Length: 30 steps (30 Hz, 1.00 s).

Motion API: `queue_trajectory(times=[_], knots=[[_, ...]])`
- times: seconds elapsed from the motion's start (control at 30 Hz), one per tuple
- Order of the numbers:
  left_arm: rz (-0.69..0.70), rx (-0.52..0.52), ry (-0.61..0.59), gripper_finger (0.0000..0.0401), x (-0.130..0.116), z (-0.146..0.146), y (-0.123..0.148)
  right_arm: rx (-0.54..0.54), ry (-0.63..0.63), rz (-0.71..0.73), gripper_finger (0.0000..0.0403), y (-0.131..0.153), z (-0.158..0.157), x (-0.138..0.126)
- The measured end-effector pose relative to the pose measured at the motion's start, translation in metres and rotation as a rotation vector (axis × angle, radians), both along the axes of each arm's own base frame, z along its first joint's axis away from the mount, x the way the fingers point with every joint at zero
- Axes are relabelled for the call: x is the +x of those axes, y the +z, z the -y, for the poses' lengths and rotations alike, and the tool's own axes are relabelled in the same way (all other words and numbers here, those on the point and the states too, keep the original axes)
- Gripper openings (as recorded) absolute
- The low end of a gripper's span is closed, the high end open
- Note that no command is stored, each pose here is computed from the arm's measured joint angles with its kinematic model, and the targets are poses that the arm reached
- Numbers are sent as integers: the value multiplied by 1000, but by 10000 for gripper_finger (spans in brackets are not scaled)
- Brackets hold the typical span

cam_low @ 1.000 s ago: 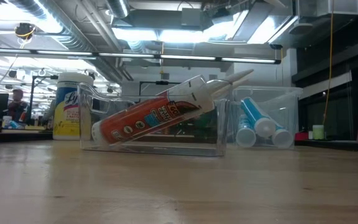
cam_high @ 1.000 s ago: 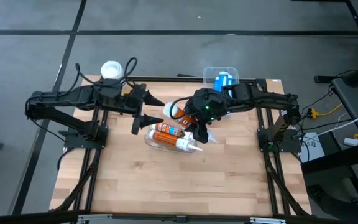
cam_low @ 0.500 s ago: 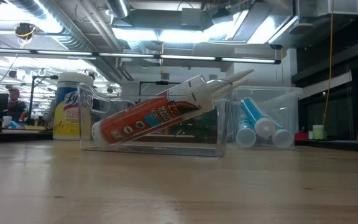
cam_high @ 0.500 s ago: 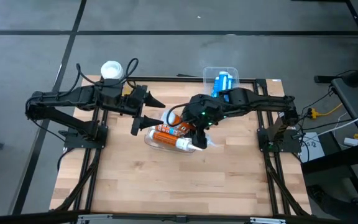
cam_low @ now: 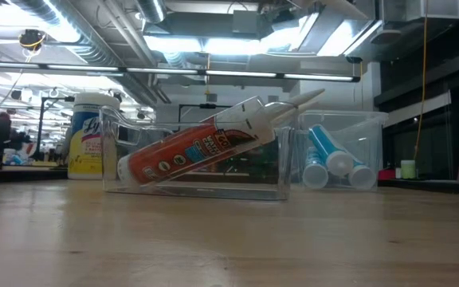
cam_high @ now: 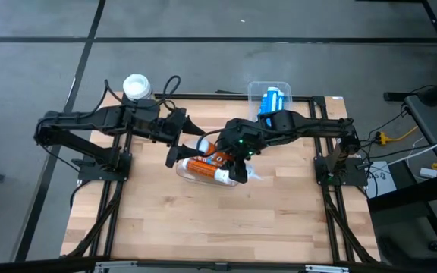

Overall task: Pick & place silicon tubes, Sealant and Lysol wipes
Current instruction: Put the orange sealant into the left transparent bin

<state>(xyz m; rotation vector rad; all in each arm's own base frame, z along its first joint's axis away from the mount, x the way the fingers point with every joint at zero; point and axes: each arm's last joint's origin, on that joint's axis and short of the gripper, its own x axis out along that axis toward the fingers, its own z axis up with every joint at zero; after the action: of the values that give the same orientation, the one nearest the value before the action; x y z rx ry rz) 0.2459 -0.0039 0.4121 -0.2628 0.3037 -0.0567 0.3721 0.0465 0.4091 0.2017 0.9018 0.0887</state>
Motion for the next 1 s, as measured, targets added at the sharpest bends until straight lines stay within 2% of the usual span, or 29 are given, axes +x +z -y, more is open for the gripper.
queue_trajectory(times=[0.23, 0.43, 0.57, 0.77, 1.0], knots=[[-23, -27, -5, 330, 5, 0, -4, 0, 1, -3, 209, 0, 0, 0], [-30, -53, -11, 314, 5, 1, -5, 0, 3, -1, 209, 0, 0, 0], [-33, -70, -34, 287, 4, 1, -5, 1, 6, 1, 209, 0, 0, 0], [-32, -74, -43, 216, 4, 2, -5, 4, 2, -1, 209, 0, 0, -1], [-19, -76, -46, 216, 5, 2, -4, 4, 2, 2, 229, 1, 0, -1]])
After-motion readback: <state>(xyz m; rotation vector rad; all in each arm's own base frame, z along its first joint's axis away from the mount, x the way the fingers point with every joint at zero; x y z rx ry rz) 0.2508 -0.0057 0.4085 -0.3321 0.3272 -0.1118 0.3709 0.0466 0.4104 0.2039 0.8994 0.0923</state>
